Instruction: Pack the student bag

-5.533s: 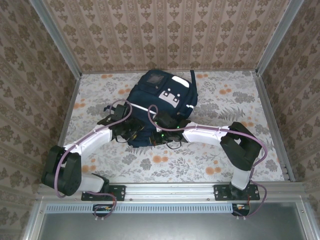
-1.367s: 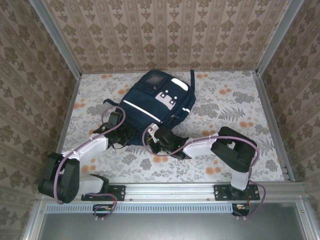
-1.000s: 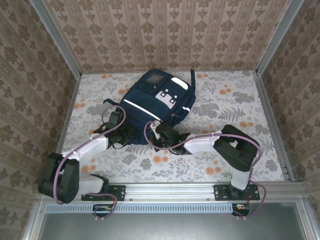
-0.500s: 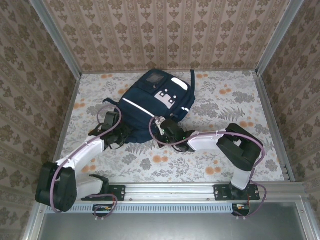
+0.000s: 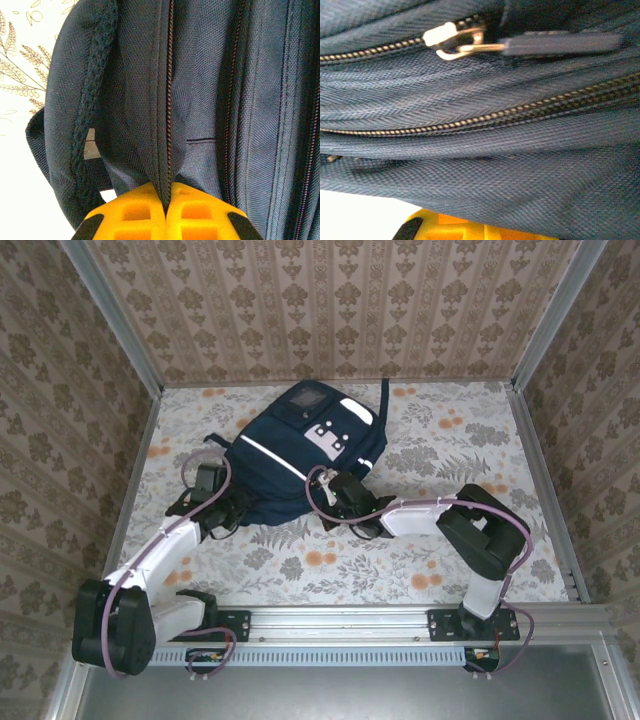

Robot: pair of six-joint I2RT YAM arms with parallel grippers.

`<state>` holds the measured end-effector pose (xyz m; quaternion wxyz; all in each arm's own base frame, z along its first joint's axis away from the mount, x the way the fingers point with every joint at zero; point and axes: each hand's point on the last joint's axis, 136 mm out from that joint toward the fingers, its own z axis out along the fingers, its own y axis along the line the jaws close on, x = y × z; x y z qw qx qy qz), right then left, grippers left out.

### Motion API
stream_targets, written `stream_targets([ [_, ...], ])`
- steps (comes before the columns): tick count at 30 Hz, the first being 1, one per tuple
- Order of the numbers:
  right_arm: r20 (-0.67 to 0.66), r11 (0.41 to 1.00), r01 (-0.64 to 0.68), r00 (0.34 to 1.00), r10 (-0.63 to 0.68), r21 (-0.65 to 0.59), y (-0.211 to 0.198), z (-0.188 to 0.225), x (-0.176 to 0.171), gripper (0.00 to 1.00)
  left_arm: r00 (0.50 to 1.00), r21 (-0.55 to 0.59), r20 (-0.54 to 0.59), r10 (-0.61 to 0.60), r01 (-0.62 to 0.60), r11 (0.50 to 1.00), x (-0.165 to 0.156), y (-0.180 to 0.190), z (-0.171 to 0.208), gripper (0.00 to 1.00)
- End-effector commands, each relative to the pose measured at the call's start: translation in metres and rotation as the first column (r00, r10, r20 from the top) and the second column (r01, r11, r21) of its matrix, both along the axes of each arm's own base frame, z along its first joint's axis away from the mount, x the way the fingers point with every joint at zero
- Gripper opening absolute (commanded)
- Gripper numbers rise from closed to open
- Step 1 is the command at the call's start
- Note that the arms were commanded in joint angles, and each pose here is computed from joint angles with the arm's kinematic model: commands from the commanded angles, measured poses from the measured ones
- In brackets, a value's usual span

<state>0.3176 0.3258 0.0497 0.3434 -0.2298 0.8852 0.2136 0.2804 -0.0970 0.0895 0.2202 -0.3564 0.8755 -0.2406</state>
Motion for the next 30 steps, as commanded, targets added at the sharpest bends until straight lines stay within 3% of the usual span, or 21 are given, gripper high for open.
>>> stream_targets([
  [1, 0.002, 0.999, 0.021, 1.000, -0.021, -0.024, -0.012, 0.004, 0.002, 0.00, 1.000, 0.070, 0.014, 0.013, -0.014, 0.997, -0.002, 0.016, 0.002, 0.00],
  [15, 0.030, 0.995, 0.056, 0.998, -0.054, -0.083, -0.029, 0.003, 0.015, 0.00, 0.999, 0.120, -0.033, -0.007, 0.011, 0.993, -0.012, 0.037, -0.003, 0.00],
  [30, -0.034, 0.978, 0.193, 0.980, -0.196, -0.078, -0.067, -0.001, 0.041, 0.00, 0.999, 0.109, -0.047, -0.009, 0.014, 0.994, -0.016, 0.042, -0.004, 0.00],
])
